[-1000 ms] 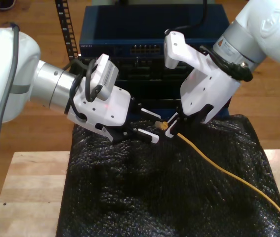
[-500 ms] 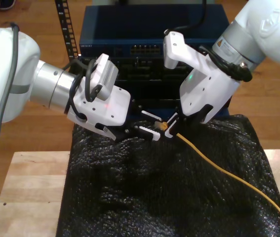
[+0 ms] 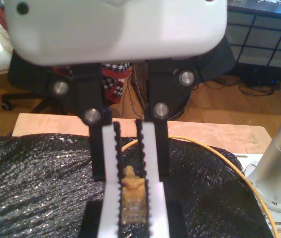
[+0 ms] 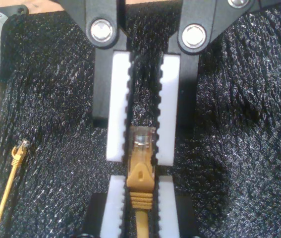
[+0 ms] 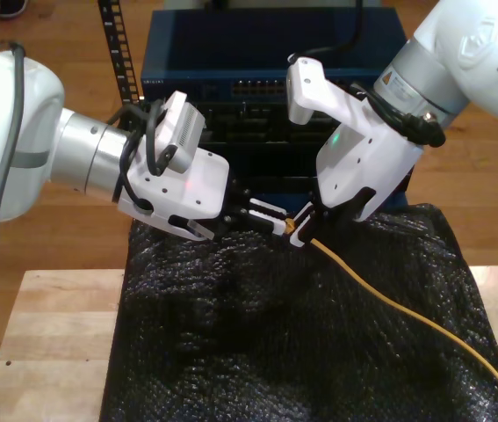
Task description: Grab the cable and plug it in
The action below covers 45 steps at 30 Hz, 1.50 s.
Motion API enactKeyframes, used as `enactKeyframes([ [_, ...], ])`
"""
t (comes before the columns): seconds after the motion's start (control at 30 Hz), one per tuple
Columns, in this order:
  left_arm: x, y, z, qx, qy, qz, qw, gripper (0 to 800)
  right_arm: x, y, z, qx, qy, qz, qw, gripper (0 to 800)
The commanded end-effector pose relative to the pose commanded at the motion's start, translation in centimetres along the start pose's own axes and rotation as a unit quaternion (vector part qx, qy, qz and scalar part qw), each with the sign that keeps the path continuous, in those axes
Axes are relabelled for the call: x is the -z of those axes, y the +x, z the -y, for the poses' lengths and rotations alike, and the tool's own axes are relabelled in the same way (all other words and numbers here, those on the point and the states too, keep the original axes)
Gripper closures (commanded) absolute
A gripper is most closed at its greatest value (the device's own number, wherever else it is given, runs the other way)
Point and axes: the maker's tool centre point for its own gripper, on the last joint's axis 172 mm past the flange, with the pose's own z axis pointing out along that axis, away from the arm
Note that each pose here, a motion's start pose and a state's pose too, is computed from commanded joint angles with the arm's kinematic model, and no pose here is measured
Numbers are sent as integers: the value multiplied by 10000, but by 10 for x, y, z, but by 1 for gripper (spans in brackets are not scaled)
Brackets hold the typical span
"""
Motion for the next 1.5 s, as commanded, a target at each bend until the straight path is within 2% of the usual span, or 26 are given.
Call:
enactKeyframes([
  [0.1, 0, -1, 0, 14, -8, 5, 10000, 776, 0, 0, 0, 0, 0, 0, 10000, 748],
  [0.13, 0, -1, 0, 14, -8, 5, 10000, 778, 0, 0, 0, 0, 0, 0, 10000, 702],
  [0.23, 0, -1, 0, 7, -6, 6, 10000, 792, -1, 1, 1, 13, 15, 5, 10000, 482],
  [0.27, 0, -1, 0, 22, -6, 6, 10000, 794, -1, 1, 2, 19, 19, 6, 10000, 444],
  [0.4, -2, -5, 0, 113, -95, -34, 9999, 798, 0, 1, 2, 30, 7, 0, 10000, 379],
  [0.47, 3, -8, 4, 162, -40, -45, 9999, 798, 2, 0, 1, 76, -3, -5, 10000, 318],
  [0.57, 13, -11, 9, 297, 76, -85, 9995, 799, 5, 0, 1, 181, -30, -7, 9998, 63],
  [0.6, 12, -12, 9, 335, 73, -86, 9994, 799, 6, -1, 0, 216, -51, -6, 9998, 42],
  [0.7, 14, -14, 12, 440, 89, -93, 9989, 799, 14, 0, -2, 393, -167, -7, 9991, 1],
  [0.93, 28, -19, 19, 598, 264, -140, 9978, 799, 55, 2, -14, 713, -825, -108, 9940, 0],
  [1.03, 36, -17, 24, 723, 374, -208, 9965, 799, 58, -1, -17, 764, -901, -56, 9930, 9],
  [1.17, 43, -23, 29, 1034, 349, -330, 9935, 799, 56, -1, -18, 751, -878, -51, 9933, 3],
  [1.27, 56, -17, 34, 1258, 270, -693, 9893, 799, 61, -1, -18, 751, -944, -65, 9927, 2],
  [1.4, 63, -4, 34, 1349, 67, -1084, 9849, 799, 63, -1, -16, 776, -973, -71, 9922, 3],
  [1.5, 64, -4, 34, 1399, -16, -1155, 9834, 798, 68, 2, -9, 953, -1038, -82, 9900, 4],
])
